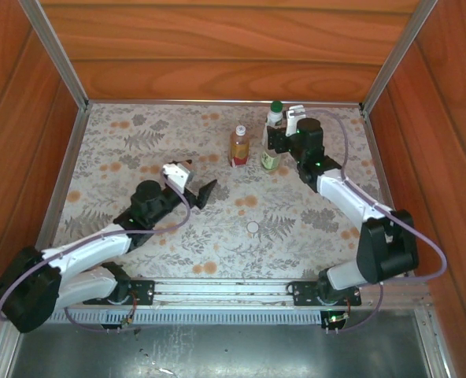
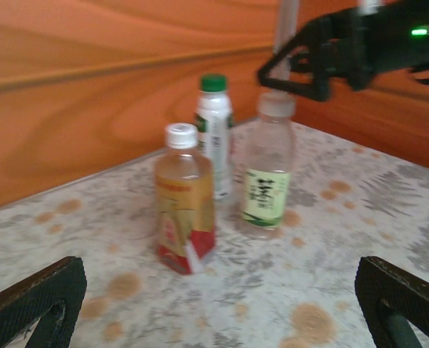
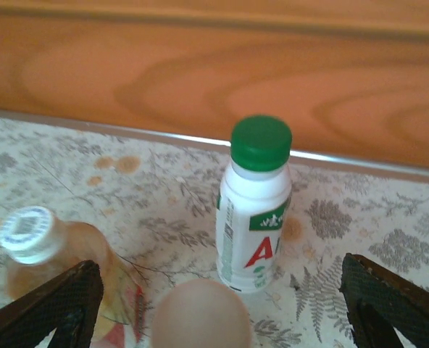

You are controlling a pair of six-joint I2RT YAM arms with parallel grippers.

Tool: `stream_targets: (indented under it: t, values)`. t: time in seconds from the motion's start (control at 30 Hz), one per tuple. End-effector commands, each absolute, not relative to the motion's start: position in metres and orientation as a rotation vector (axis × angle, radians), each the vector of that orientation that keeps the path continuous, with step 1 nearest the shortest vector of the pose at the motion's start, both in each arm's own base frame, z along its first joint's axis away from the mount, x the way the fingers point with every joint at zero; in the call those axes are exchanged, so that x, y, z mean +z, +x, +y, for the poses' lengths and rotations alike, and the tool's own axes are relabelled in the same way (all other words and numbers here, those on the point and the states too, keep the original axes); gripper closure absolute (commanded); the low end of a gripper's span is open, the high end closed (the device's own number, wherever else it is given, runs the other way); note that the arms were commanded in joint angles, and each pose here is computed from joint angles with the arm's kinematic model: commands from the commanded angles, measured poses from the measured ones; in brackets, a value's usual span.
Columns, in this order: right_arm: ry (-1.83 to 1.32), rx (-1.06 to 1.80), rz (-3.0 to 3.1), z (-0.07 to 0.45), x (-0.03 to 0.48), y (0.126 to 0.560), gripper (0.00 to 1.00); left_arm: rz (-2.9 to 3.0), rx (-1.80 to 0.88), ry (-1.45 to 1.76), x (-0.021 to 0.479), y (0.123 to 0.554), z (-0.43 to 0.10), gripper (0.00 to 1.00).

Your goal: Screw on the bottle caps

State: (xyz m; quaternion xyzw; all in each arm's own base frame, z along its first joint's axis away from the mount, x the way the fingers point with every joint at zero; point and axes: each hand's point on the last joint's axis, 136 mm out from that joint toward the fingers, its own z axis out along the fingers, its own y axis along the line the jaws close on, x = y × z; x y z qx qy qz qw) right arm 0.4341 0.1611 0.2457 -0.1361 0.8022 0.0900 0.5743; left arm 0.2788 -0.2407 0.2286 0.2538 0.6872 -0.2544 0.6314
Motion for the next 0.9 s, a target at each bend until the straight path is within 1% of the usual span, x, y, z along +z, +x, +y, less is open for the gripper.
stream_targets:
  t: [0.0,0.13,0.2,0.43,0.6,0.87]
  values:
    - [-0.414,0.282,1.829,0.174,0.261,0.414,0.06,1.620,-0.472,0.539,0.239,0.286,-0.217,0.00]
    - [-0.485,0.371,1.810,0.190,0.267,0.392,0.06,1.650,-0.355,0.502,0.253,0.298,-0.187,0.00]
    - [-0.519,0.399,1.798,0.198,0.270,0.382,0.06,1.670,-0.324,0.478,0.250,0.305,-0.175,0.00]
    - [-0.592,0.428,1.786,0.211,0.275,0.359,0.06,1.808,-0.280,0.428,0.206,0.325,-0.145,0.00]
    - [-0.615,0.459,1.790,0.214,0.272,0.350,0.06,1.869,-0.311,0.445,0.179,0.334,-0.147,0.00]
    - [-0.636,0.494,1.783,0.221,0.274,0.344,0.06,1.966,-0.334,0.387,0.141,0.348,-0.141,0.00]
